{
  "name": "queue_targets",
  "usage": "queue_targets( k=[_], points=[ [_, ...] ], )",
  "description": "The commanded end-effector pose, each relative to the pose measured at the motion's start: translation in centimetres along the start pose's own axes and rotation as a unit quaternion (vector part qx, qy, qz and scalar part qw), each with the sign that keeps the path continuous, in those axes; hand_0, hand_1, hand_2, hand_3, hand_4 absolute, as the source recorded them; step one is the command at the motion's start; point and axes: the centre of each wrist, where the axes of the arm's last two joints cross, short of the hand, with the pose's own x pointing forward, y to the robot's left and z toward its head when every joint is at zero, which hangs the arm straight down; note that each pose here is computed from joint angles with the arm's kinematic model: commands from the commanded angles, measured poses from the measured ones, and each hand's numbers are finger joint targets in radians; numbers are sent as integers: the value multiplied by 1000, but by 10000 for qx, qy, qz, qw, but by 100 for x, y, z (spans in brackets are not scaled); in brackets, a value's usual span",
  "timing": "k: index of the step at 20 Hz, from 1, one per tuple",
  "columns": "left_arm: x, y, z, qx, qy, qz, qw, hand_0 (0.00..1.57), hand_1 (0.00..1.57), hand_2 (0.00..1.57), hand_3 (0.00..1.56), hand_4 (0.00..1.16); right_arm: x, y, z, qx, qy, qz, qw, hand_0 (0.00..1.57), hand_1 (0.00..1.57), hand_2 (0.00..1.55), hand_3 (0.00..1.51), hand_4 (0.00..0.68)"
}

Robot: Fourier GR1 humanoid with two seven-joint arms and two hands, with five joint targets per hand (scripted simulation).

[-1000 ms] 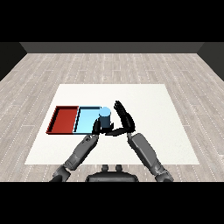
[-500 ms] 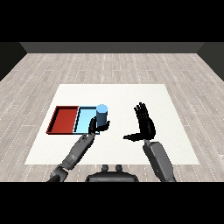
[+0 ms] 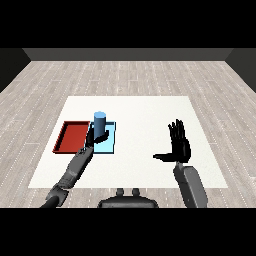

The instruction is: Pick the blue can and put it in the blue box

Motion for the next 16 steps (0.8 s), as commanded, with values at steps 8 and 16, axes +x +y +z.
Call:
queue_targets(
  k=[8, 16],
  points=[
    [-225, 599, -363, 584, 1471, -838, 9838, 1571, 1571, 1571, 1486, 1051, -88, -183, -113, -194, 119, 275, 9994, 0, 0, 0, 0, 0],
    [-426, 345, -253, 389, 2432, -1590, 9561, 1571, 1571, 1467, 1188, 938, -246, -267, -89, -510, 244, 55, 9984, 0, 0, 0, 0, 0]
  ],
)
